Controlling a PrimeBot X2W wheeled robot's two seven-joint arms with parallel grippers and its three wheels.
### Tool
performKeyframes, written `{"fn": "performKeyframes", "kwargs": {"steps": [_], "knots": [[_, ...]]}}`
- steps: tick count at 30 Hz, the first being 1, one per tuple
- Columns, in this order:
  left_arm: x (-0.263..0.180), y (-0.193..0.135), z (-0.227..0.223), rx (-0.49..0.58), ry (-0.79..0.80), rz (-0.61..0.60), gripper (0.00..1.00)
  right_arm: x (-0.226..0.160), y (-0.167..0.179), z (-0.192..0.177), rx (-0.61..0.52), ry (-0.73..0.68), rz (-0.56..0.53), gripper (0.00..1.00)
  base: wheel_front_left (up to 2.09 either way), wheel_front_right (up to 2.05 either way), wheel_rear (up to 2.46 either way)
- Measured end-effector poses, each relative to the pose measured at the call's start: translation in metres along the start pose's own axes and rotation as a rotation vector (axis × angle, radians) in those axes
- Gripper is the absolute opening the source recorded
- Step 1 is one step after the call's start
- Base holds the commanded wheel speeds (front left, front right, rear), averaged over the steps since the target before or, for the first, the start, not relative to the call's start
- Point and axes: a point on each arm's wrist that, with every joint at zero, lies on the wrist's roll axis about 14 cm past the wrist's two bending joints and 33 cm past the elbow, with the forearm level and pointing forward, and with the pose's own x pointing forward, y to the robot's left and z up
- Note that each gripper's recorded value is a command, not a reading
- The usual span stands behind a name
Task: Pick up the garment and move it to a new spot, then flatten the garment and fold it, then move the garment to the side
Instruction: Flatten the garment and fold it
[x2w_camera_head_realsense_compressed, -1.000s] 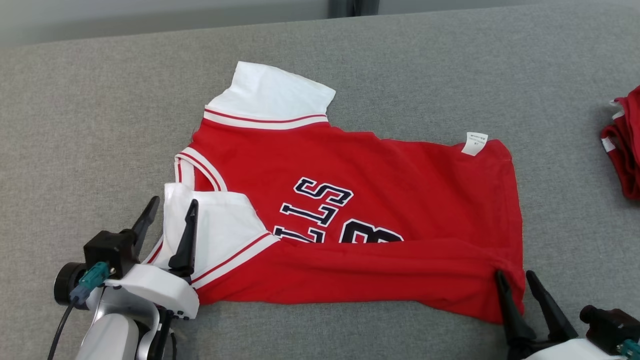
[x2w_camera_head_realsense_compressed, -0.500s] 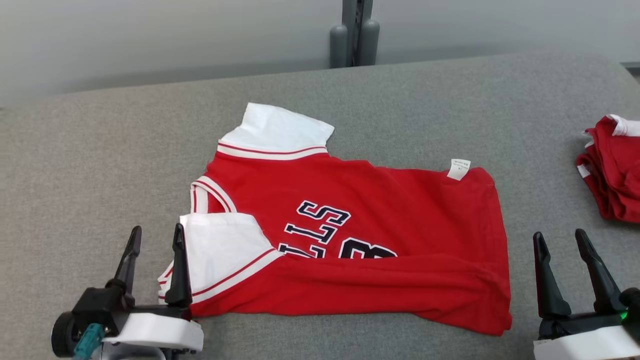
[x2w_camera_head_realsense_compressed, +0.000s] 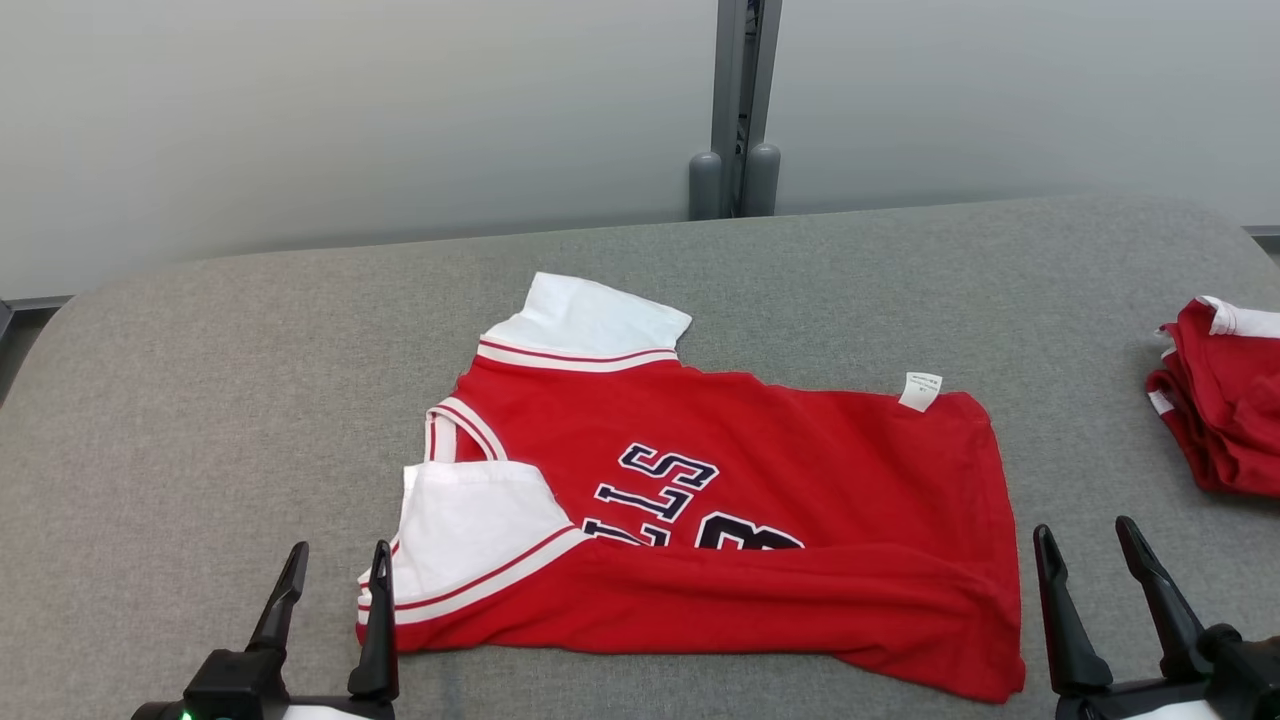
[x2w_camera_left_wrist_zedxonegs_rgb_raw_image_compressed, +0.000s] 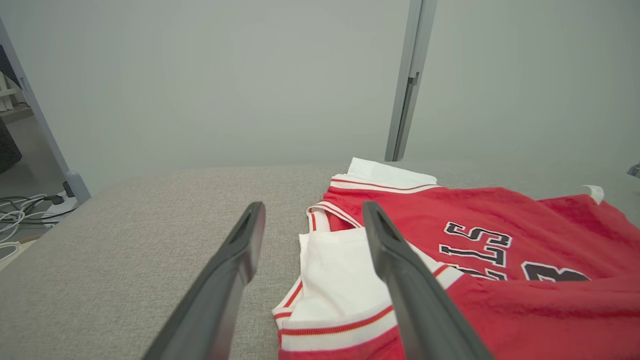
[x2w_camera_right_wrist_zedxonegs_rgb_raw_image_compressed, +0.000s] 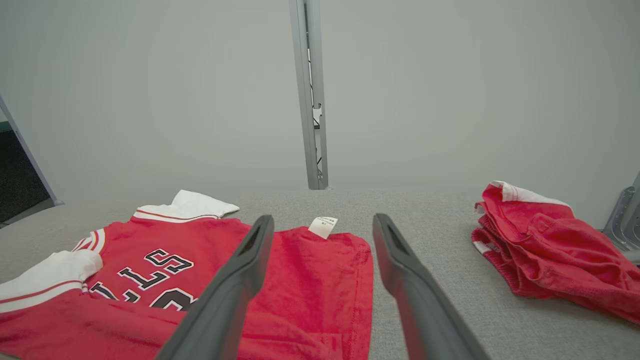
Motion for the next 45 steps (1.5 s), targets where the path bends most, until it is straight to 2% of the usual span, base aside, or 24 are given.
{"fn": "performKeyframes", "kwargs": {"steps": [18, 29, 38, 39, 41, 42, 43, 44, 45], "knots": [[0.009, -0.009, -0.014, -0.005, 0.060, -0.042, 1.00, 0.000, 0.001, -0.014, 0.032, 0.044, -0.009, 1.00, 0.00, 0.00, 0.00], [0.001, -0.001, -0.085, -0.059, 0.318, -0.008, 1.00, -0.021, 0.000, -0.088, 0.106, 0.288, -0.055, 1.00, 0.00, 0.00, 0.00], [0.012, -0.003, -0.117, -0.113, 0.446, -0.017, 1.00, -0.033, 0.004, -0.142, 0.166, 0.467, -0.083, 1.00, 0.00, 0.00, 0.00], [0.014, -0.004, -0.118, -0.118, 0.451, -0.020, 0.83, -0.031, 0.005, -0.145, 0.172, 0.474, -0.080, 1.00, 0.00, 0.00, 0.00], [0.018, -0.006, -0.120, -0.126, 0.459, -0.030, 0.00, -0.025, 0.007, -0.148, 0.182, 0.480, -0.078, 1.00, 0.00, 0.00, 0.00], [0.020, -0.006, -0.121, -0.129, 0.462, -0.034, 0.00, -0.023, 0.008, -0.150, 0.189, 0.485, -0.074, 0.98, 0.00, 0.00, 0.00], [0.021, -0.007, -0.122, -0.137, 0.463, -0.036, 0.00, -0.021, 0.010, -0.152, 0.196, 0.489, -0.070, 0.42, 0.00, 0.00, 0.00], [0.022, -0.007, -0.122, -0.143, 0.465, -0.037, 0.00, -0.019, 0.011, -0.153, 0.200, 0.492, -0.068, 0.15, 0.00, 0.00, 0.00], [0.023, -0.008, -0.122, -0.145, 0.464, -0.042, 0.00, -0.017, 0.012, -0.154, 0.206, 0.493, -0.066, 0.00, 0.00, 0.00, 0.00]]}}
